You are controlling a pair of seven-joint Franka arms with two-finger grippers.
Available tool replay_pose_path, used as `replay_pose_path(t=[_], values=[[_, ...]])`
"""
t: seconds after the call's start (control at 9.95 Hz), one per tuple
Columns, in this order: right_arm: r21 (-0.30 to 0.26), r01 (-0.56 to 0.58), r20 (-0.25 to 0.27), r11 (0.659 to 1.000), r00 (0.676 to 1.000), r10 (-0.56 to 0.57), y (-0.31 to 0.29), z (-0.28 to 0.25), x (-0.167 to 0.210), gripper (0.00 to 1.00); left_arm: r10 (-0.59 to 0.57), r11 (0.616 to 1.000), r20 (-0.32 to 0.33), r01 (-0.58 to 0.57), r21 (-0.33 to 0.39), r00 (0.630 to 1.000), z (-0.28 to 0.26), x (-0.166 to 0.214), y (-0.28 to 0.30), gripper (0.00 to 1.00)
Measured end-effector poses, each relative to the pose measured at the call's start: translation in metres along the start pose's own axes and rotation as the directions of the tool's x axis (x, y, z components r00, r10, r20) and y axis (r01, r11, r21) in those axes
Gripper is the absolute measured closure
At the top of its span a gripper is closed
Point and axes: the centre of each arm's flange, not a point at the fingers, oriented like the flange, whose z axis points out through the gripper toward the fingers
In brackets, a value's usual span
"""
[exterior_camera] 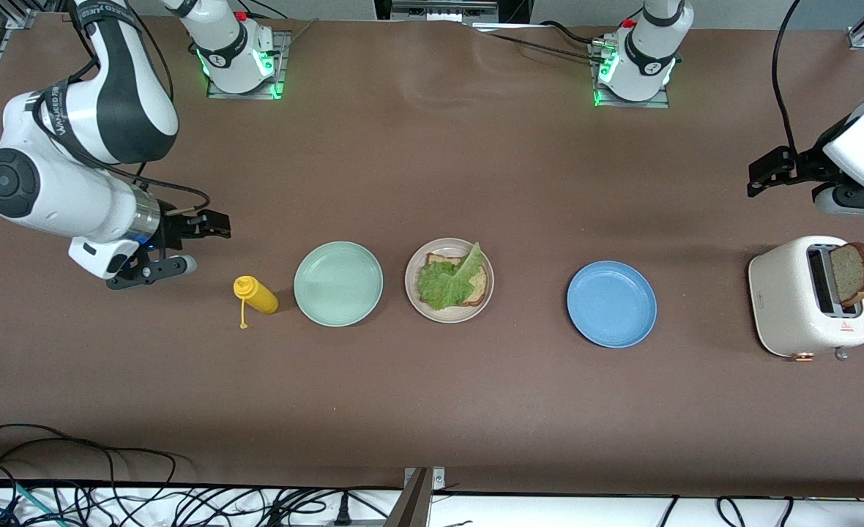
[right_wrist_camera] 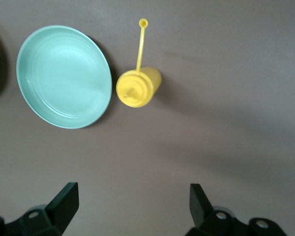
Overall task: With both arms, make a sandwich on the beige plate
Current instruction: 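Move the right gripper back toward the yellow bottle, then grasp the yellow squeeze bottle with the right gripper and lift it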
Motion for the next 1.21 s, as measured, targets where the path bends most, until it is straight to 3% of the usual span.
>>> replay_pose_path(t=[0.2, 0.5, 0.9, 1.21], values=[[0.014, 0.175, -0.064, 0.985, 0.983, -0.173, 0.030, 0.019, -0.008, 0.00, 0.000, 1.000, 0.000, 0.000, 0.000, 1.000, 0.000, 0.000, 0.000, 0.00], [0.073, 0.324, -0.185, 0.943, 0.934, -0.306, 0.075, 0.066, -0.027, 0.00, 0.000, 1.000, 0.000, 0.000, 0.000, 1.000, 0.000, 0.000, 0.000, 0.00], [0.166, 0.483, -0.379, 0.860, 0.836, -0.396, 0.117, 0.116, -0.037, 0.00, 0.000, 1.000, -0.008, 0.000, 0.001, 1.000, -0.004, 0.000, 0.000, 0.00], [0.170, 0.570, -0.473, 0.804, 0.763, -0.441, 0.132, 0.160, -0.035, 0.00, 0.001, 1.000, -0.015, 0.000, 0.001, 1.000, -0.007, 0.000, 0.001, 0.00]])
